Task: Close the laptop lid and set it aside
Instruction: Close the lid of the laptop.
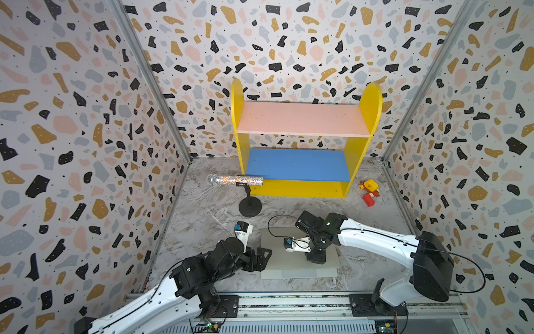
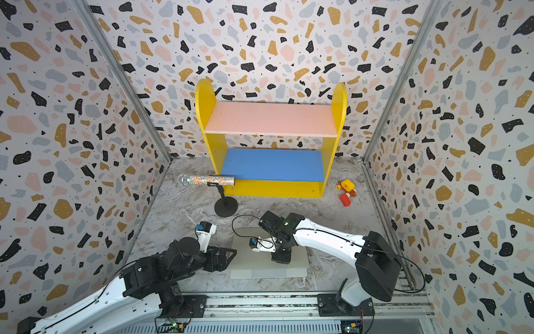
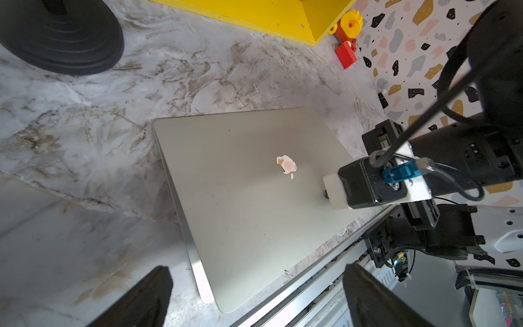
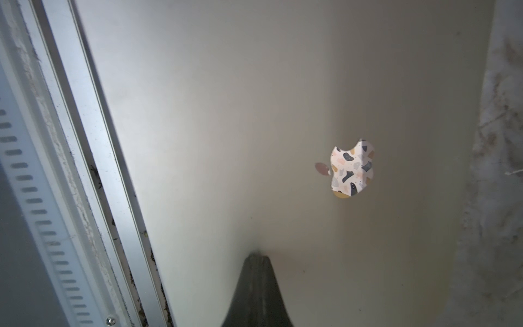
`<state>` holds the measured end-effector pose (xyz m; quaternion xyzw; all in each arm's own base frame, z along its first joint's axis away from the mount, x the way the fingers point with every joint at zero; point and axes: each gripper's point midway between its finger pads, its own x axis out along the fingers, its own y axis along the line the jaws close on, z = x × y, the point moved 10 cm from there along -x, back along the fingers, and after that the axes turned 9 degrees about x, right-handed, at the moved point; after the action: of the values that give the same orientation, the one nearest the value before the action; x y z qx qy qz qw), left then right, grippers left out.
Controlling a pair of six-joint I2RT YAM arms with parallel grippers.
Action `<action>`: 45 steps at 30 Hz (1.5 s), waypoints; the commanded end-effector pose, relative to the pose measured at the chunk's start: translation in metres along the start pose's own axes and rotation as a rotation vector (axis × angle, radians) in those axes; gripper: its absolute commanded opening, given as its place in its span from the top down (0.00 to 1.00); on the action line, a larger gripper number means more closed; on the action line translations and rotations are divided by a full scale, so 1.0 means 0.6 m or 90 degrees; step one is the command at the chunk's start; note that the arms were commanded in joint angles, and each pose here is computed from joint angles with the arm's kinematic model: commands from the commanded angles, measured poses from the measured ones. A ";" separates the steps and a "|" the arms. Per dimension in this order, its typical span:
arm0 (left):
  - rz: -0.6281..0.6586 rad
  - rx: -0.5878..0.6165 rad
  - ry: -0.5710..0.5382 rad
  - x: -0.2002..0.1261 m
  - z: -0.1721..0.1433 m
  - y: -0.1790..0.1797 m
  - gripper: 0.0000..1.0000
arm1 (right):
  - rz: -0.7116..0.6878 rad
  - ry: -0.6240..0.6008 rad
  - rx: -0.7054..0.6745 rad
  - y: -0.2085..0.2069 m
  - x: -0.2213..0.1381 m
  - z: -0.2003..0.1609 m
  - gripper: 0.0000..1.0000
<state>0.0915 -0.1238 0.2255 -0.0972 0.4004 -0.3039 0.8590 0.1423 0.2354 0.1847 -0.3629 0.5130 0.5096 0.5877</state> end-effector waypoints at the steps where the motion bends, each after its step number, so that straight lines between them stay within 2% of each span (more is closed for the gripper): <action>1: -0.007 -0.003 -0.010 0.007 -0.002 0.000 0.03 | 0.025 0.029 0.018 0.010 0.010 -0.014 1.00; 18: 0.008 -0.015 0.028 0.037 -0.029 0.014 0.02 | 0.020 0.019 0.059 0.007 0.044 -0.023 1.00; 45: 0.024 -0.018 0.056 0.049 -0.041 0.022 0.01 | 0.011 0.041 0.081 -0.001 0.079 -0.024 1.00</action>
<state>0.0927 -0.1275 0.1859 -0.0825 0.4473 -0.2819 0.8448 0.1388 0.2336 0.1373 -0.3326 0.5616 0.4770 0.5885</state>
